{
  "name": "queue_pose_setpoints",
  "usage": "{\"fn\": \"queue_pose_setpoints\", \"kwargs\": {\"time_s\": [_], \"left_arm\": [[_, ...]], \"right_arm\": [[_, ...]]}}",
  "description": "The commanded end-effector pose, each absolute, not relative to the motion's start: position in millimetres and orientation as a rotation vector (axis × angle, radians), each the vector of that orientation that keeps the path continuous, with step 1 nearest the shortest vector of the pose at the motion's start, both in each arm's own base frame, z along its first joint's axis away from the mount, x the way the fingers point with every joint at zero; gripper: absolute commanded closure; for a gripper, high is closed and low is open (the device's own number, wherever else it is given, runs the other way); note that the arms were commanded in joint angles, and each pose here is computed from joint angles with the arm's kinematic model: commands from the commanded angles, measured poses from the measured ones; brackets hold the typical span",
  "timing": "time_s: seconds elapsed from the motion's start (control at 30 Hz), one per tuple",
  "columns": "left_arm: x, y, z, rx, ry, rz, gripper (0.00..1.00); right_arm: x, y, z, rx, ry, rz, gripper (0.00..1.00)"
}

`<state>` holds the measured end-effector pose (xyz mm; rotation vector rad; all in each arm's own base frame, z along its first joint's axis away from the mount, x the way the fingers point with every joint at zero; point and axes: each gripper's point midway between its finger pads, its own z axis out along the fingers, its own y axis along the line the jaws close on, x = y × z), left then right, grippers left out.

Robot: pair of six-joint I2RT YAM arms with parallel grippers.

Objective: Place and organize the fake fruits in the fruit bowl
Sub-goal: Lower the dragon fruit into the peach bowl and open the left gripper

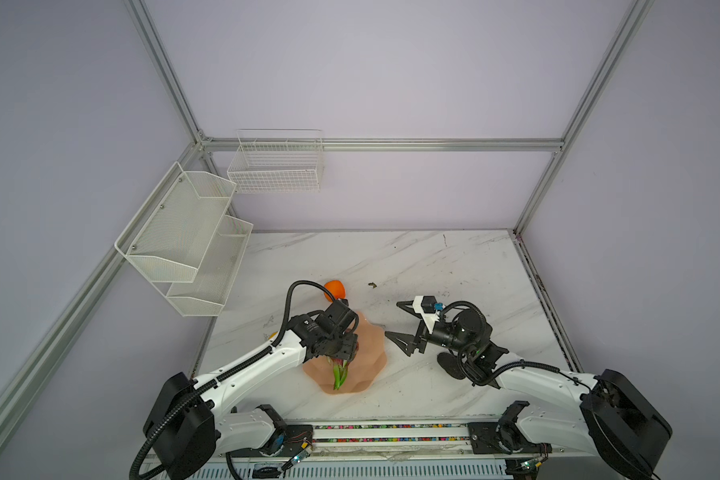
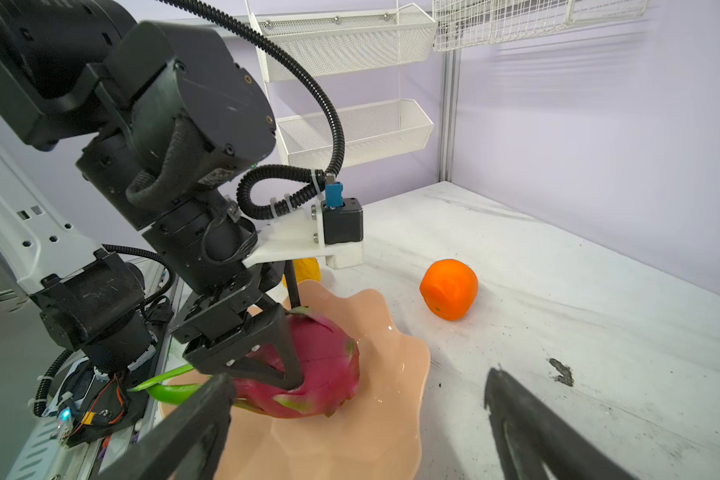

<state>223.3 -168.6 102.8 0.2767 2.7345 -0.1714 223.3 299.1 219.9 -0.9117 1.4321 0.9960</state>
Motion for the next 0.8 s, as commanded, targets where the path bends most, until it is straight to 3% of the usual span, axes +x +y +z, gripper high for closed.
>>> {"fn": "queue_pose_setpoints", "kwargs": {"time_s": [0.0, 0.5, 0.77], "left_arm": [[218.7, -166.1, 90.8, 0.292, 2.748, -0.15, 0.28], [218.2, -163.6, 98.9, 0.318, 2.71, -0.149, 0.09], [249.9, -156.9, 156.5, 0.299, 2.506, -0.066, 0.06]], "right_arm": [[225.1, 302.0, 227.8, -0.931, 1.393, 0.965, 0.03], [228.2, 303.4, 222.7, -0.932, 1.411, 0.955, 0.03], [235.8, 294.8, 229.4, -0.854, 1.403, 0.912, 0.03]]}}
